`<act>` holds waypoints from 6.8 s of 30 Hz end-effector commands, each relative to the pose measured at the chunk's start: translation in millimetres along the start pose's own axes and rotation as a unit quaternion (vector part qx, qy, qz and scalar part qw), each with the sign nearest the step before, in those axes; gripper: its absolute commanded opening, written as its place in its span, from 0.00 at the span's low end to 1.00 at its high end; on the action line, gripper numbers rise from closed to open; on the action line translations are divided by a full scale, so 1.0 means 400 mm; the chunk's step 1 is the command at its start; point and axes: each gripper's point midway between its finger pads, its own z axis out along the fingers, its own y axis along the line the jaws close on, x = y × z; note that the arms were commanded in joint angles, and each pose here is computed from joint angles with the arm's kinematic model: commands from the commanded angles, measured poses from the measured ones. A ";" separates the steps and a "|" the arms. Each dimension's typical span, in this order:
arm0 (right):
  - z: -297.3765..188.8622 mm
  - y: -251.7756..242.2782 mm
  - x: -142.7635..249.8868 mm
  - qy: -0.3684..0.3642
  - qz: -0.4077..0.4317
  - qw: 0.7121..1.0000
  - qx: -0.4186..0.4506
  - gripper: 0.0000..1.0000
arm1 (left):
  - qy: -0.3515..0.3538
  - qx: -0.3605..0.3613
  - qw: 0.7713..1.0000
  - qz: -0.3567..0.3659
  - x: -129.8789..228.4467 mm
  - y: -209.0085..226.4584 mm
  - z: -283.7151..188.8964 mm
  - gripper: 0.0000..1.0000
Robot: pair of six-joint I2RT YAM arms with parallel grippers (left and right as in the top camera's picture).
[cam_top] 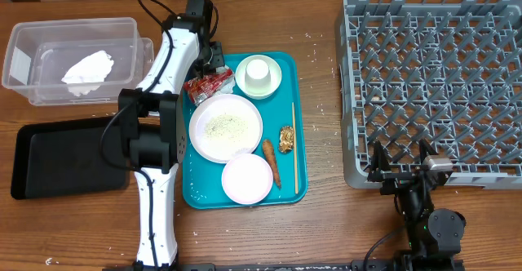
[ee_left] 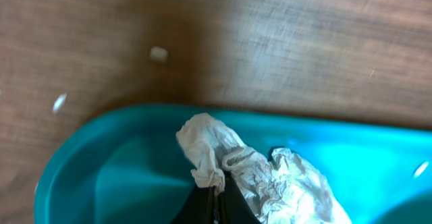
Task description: Sort waste into correct bins and load items into the dishwasher
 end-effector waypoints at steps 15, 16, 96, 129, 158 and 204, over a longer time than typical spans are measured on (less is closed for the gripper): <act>0.001 -0.002 0.004 -0.002 0.000 1.000 0.003 1.00 | -0.128 0.049 0.991 -0.008 -0.179 -0.052 -0.361 0.04; 0.001 -0.002 0.004 -0.002 0.000 1.000 0.003 1.00 | -0.139 0.047 0.989 -0.012 -0.192 -0.042 -0.378 0.04; 0.001 -0.002 0.004 -0.002 0.000 1.000 0.003 1.00 | 0.085 0.019 0.932 0.352 0.074 0.051 -0.047 0.04; 0.001 -0.002 0.004 -0.002 0.000 1.000 0.003 1.00 | -0.191 -0.138 0.943 -0.234 -0.265 0.619 -0.445 1.00; 0.001 -0.002 0.004 -0.002 0.000 1.000 0.003 1.00 | 0.067 0.143 0.987 0.023 0.034 -0.037 -0.396 0.95; 0.001 -0.002 0.004 -0.002 0.000 1.000 0.003 1.00 | 0.092 -0.044 0.995 0.022 0.238 0.122 -0.234 0.97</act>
